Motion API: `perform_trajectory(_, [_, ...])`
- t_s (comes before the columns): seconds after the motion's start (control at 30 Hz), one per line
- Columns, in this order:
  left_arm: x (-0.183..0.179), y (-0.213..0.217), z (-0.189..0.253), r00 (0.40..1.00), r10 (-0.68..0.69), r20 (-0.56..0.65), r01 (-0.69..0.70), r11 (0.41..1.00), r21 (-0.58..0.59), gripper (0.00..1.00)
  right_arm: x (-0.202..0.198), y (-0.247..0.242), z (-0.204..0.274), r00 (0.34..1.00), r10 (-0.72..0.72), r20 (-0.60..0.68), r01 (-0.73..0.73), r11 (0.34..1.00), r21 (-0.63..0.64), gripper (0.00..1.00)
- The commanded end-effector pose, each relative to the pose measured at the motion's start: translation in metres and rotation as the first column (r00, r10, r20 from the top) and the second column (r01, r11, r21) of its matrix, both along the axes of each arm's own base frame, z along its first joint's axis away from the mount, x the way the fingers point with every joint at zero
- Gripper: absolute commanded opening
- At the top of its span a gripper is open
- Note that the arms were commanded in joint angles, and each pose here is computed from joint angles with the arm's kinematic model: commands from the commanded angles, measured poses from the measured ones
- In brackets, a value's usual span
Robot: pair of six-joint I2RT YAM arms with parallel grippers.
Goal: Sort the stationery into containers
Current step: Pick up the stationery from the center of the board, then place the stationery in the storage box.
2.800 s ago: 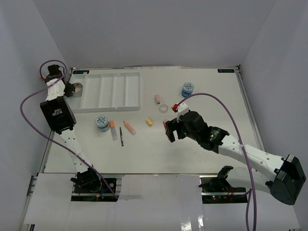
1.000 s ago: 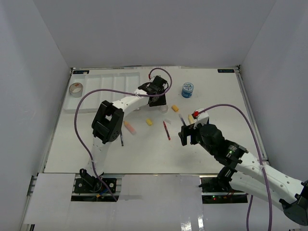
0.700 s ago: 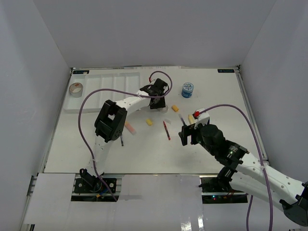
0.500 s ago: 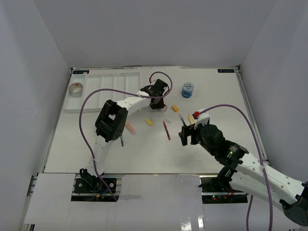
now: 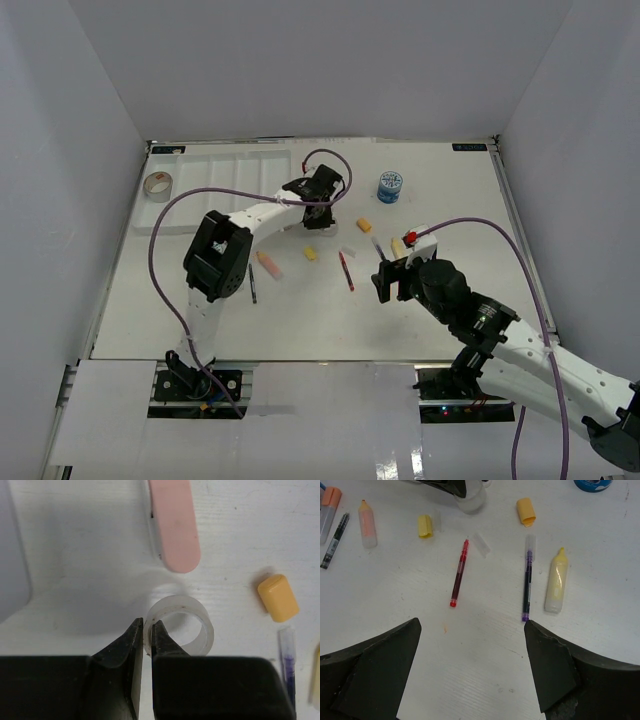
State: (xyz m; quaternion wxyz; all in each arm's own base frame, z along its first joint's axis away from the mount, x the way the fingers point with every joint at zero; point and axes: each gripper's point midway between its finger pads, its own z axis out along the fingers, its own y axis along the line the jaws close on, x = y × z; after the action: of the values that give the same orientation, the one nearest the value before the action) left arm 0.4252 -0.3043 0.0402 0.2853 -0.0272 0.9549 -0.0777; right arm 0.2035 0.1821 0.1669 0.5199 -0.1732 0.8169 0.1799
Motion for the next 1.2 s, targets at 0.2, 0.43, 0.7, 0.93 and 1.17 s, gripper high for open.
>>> perform_trajectory(0.2, [0.008,0.186,0.11,0.938,0.308,0.157,-0.313,0.95,0.006,0.01,0.0,0.004,0.013,0.999,0.021,0.034,-0.022,0.999,0.033,0.9])
perform_trajectory(0.43, [-0.009,0.385,0.094,0.749,0.647,0.141,-0.658,0.75,0.057,0.02,0.0,0.012,0.012,0.996,0.072,0.056,-0.074,0.997,0.031,0.9])
perform_trajectory(0.7, [-0.006,0.484,0.086,0.572,0.807,0.144,-0.819,0.573,0.041,0.03,-0.004,0.021,0.0,0.989,0.135,0.057,-0.136,0.99,0.023,0.9])
perform_trajectory(0.93, [0.016,0.517,0.06,0.534,0.84,0.101,-0.845,0.533,0.036,0.05,-0.008,0.022,-0.009,0.986,0.157,0.049,-0.158,0.987,0.021,0.9])
perform_trajectory(1.17, [0.035,0.517,0.041,0.574,0.817,0.047,-0.819,0.574,0.017,0.11,-0.008,0.022,-0.013,0.987,0.158,0.04,-0.159,0.987,0.013,0.9])
